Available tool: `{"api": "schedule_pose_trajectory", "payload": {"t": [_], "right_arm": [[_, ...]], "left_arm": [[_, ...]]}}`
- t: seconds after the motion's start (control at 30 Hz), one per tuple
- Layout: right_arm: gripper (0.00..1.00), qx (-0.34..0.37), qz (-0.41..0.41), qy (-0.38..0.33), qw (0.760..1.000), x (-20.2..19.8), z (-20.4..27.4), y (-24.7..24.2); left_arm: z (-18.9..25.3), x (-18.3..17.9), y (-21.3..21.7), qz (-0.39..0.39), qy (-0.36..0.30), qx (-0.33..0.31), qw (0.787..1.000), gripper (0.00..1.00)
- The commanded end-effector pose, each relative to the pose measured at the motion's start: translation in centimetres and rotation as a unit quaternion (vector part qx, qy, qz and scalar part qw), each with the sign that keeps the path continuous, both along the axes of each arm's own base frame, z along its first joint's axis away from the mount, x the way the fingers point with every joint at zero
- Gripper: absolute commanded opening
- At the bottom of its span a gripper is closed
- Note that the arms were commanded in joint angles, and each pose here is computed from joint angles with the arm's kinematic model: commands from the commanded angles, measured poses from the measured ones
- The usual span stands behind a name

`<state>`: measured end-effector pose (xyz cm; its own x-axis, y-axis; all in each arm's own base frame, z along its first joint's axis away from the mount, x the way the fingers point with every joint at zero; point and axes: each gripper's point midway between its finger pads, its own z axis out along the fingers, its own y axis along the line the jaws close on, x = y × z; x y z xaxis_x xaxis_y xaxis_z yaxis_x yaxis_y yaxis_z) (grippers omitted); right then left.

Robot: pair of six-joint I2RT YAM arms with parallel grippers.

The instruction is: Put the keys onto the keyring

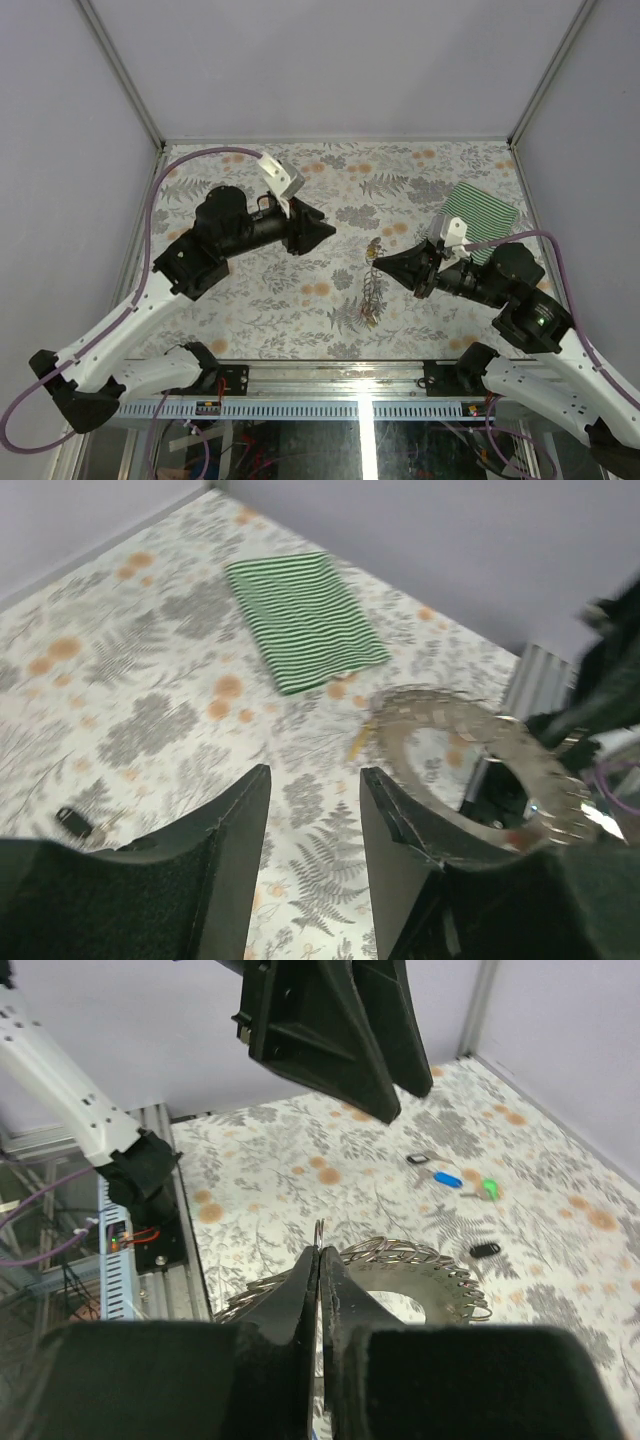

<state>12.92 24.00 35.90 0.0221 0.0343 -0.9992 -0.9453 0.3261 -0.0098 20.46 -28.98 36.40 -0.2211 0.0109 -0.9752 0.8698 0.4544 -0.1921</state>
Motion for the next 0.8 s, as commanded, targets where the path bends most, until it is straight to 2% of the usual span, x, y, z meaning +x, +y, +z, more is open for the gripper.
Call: {"api": "schedule_pose_trajectory", "payload": {"t": [0.0,0.1,0.23,0.37,0.5,0.6,0.7,0.77], "right_arm": [[0.00,0.008,-0.082,0.000,0.997,1.8,0.8,-2.0],[0.00,-0.005,-0.105,0.018,0.994,2.2,-0.3,-2.6],[0.00,-0.008,-0.121,0.033,0.992,2.4,-1.0,-3.1],[0.00,-0.014,-0.134,0.056,0.989,2.8,-2.0,-3.1],[0.00,-0.016,-0.146,0.075,0.986,3.2,-2.8,-3.2],[0.00,-0.018,-0.150,0.086,0.985,3.2,-3.2,-3.2],[0.00,-0.016,-0.153,0.096,0.983,3.3,-3.5,-3.2],[0.00,-0.012,-0.149,0.102,0.984,3.1,-3.5,-3.1]], "left_arm": [[-3.3,4.5,2.3,0.101,0.065,0.022,0.993,0.43],[-6.5,7.9,4.4,0.175,0.107,0.050,0.978,0.43],[-9.9,11.3,6.6,0.227,0.150,0.055,0.961,0.45],[-14.4,14.8,9.0,0.279,0.209,0.063,0.935,0.47],[-18.9,17.0,8.5,0.301,0.262,0.072,0.914,0.48],[-20.5,18.5,8.3,0.320,0.269,0.067,0.906,0.50],[-22.7,19.9,7.5,0.312,0.275,0.084,0.906,0.53],[-24.6,20.5,6.9,0.286,0.276,0.119,0.910,0.54]]}}
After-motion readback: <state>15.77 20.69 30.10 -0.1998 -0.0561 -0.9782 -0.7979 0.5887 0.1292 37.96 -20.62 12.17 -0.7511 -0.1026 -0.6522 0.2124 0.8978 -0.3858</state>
